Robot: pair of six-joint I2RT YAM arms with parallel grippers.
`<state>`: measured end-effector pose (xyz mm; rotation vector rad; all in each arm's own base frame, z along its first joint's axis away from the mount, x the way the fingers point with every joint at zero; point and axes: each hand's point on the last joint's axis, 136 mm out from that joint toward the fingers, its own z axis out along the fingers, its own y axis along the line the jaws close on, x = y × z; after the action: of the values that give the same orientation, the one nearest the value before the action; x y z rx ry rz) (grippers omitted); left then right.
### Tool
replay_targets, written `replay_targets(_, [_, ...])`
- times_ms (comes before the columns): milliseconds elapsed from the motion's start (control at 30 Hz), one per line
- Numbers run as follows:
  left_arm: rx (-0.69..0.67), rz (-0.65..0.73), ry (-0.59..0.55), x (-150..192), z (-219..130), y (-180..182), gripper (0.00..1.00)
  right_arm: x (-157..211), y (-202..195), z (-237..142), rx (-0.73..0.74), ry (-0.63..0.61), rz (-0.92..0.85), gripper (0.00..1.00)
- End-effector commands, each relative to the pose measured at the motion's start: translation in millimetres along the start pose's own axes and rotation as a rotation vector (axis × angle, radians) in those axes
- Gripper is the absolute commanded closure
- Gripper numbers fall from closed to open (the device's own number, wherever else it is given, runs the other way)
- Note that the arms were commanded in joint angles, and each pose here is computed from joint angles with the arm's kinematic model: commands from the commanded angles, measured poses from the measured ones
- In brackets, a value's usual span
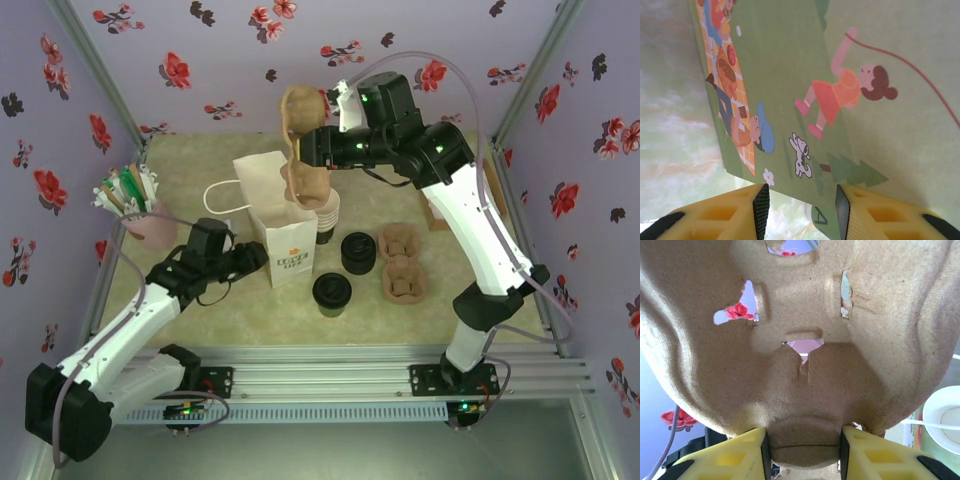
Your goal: Pack the takeout coffee
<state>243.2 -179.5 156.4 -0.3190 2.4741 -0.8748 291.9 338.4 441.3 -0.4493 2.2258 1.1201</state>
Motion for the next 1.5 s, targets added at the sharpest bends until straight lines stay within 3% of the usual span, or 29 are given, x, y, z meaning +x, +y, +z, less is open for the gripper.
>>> replay_targets(0, [0.031, -0.004, -0.037, -1.5, 8.0, -12.0, 0.57, -6.4, 6.1, 2.2, -0.013, -0.021, -0.001, 0.61])
replay_targets(167, [0.051, 0.080, 0.010, 25.5, 2.3, -39.0, 0.55, -7.1, 5.5, 14.7, -0.023, -0.006, -0.001, 0.61])
replay_targets(400, [0.016, 0.214, -0.054, 9.7, -85.7, -56.6, 0.48, -4.3, -2.2, 33.6, -0.008, 0.038, -0.014, 0.61])
replay_targets(600, [-0.077, 0.336, -0.257, -62.1, -182.5, -81.7, 0.38, 5.3, -11.0, 56.6, 0.008, 0.098, -0.029, 0.62])
replay_targets(767, [-0.090, 0.257, -0.370, -140.4, -206.9, -93.0, 0.36, 14.6, -18.8, 71.3, 0.035, 0.142, -0.043, 0.62])
replay_targets(867, [-0.051, 0.166, -0.366, -182.8, -192.0, -90.7, 0.37, 18.6, -20.9, 75.6, 0.046, 0.157, -0.055, 0.62])
replay_targets(1033, [-0.074, 0.029, -0.313, -236.3, -127.1, -48.5, 0.41, 24.8, -25.2, 79.7, 0.064, 0.181, -0.074, 0.62])
replay_targets(1200, [-0.117, -0.084, -0.264, -259.7, -65.9, 3.6, 0.45, 30.7, -34.8, 84.6, 0.099, 0.210, -0.085, 0.62])
replay_targets(1467, [-0.113, -0.127, -0.153, -264.8, 4.4, 33.7, 0.46, 40.8, -50.4, 94.5, 0.150, 0.260, -0.100, 0.62])
